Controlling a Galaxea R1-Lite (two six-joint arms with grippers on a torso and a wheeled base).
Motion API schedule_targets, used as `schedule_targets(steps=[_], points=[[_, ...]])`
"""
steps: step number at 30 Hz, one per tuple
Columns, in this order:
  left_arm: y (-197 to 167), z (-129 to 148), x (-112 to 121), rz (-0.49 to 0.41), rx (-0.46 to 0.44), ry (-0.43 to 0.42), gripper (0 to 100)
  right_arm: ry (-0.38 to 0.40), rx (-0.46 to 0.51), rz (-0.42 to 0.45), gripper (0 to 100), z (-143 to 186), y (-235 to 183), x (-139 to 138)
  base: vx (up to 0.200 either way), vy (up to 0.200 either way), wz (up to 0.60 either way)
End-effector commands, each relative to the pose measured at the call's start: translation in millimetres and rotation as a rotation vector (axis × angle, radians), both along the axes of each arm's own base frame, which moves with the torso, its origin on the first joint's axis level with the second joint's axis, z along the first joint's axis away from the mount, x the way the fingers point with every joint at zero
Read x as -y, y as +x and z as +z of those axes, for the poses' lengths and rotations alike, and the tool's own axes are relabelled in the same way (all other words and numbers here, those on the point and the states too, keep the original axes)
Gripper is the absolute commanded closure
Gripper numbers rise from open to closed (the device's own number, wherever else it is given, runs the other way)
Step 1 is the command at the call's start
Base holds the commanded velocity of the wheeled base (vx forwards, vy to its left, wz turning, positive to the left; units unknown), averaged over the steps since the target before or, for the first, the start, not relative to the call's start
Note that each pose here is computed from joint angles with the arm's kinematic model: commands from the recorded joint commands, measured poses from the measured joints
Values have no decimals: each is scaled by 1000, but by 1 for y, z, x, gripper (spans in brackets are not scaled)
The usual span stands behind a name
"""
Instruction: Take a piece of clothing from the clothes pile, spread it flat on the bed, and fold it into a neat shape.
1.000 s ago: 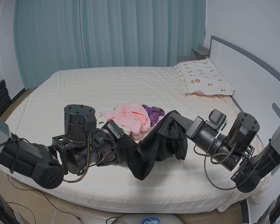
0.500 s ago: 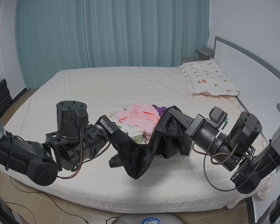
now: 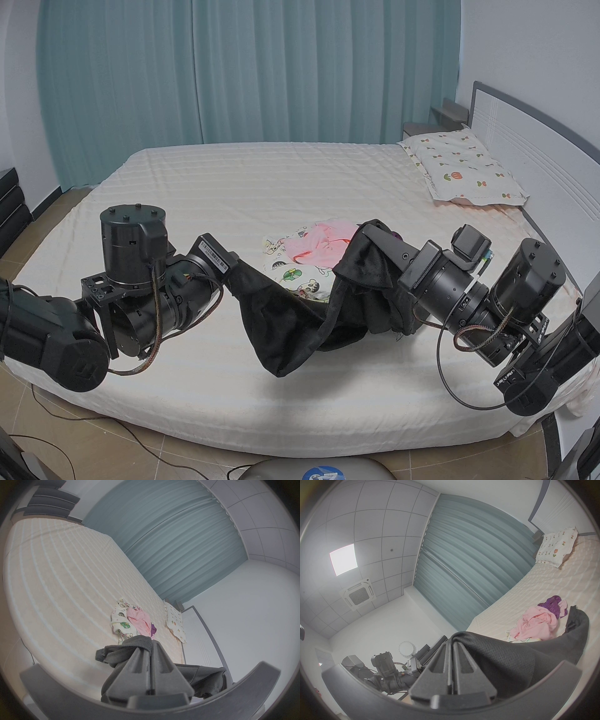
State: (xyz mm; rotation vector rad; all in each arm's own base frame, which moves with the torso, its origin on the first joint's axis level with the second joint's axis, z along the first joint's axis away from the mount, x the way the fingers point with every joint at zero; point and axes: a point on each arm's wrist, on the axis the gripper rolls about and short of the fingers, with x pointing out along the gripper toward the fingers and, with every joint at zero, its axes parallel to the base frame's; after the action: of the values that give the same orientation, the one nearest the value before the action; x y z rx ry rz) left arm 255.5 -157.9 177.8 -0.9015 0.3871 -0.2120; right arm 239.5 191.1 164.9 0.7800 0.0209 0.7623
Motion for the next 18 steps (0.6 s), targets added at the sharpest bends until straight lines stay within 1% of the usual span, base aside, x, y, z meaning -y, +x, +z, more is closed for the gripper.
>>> schedule_targets(steps=[1,9,13,18], points=[[-1,3,-2,4,7,-7,100,-6,-7,9,100,-3,-1,-3,0,200,0],[-2,1,-3,6,0,-4,100,2,8,24,100,2,-4,-6,0,200,0],[-1,7,-11,29,15,-24,100,25,43,25,100,13,-6,-5,0,200,0],[-3,9,-13,32,15,-46,100,24,46,33,100,13,-5,-8,0,200,0]])
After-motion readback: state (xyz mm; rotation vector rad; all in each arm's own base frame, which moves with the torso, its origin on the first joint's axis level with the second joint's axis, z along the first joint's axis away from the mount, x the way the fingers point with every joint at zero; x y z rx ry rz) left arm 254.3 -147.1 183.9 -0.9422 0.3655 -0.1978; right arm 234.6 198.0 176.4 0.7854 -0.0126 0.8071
